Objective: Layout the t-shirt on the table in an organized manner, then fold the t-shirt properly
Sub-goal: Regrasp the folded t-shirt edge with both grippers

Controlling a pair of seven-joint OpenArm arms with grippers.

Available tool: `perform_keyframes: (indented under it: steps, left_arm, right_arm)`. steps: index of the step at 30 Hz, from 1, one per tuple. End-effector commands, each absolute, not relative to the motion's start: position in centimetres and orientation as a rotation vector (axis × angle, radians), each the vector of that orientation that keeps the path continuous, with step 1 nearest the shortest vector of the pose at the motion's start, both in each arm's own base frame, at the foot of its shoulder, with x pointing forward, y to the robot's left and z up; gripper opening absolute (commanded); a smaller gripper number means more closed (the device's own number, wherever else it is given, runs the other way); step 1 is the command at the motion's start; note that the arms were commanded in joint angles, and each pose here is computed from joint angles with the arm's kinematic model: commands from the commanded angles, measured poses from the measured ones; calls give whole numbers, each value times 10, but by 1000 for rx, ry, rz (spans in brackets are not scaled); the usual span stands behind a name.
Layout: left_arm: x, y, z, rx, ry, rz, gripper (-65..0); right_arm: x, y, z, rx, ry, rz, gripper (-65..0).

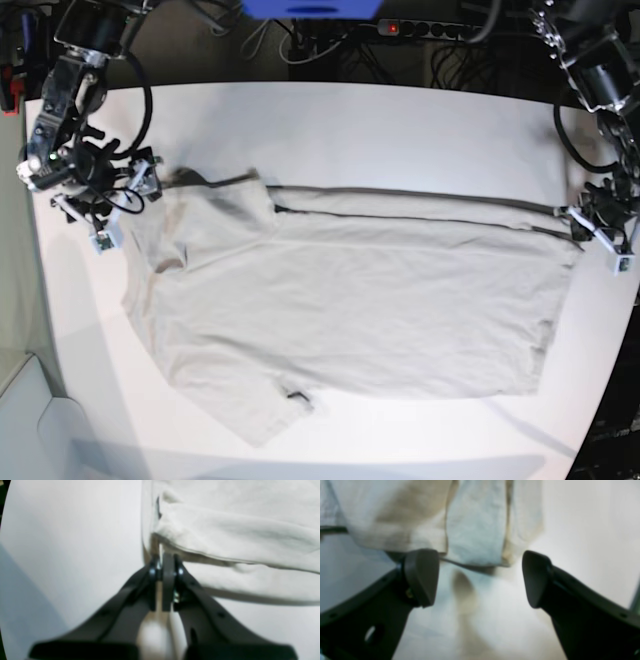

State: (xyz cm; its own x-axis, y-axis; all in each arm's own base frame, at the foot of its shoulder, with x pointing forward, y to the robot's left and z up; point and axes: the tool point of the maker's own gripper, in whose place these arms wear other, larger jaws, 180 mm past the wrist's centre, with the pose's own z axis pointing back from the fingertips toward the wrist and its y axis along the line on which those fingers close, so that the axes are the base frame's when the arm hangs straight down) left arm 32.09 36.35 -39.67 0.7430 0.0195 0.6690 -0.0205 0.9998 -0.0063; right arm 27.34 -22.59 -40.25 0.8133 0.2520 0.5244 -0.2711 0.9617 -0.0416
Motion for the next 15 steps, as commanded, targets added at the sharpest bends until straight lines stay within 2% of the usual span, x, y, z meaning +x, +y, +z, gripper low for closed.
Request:
perform_keyframes:
  steps: [1, 15]
  left_arm:
    - [332, 372, -379, 21, -785, 16, -647]
    - [332, 372, -379, 21, -783, 14, -647]
  right_arm:
    - [283, -228, -394, 34, -603, 276, -127]
    - [285, -227, -398, 50, -614, 268, -126]
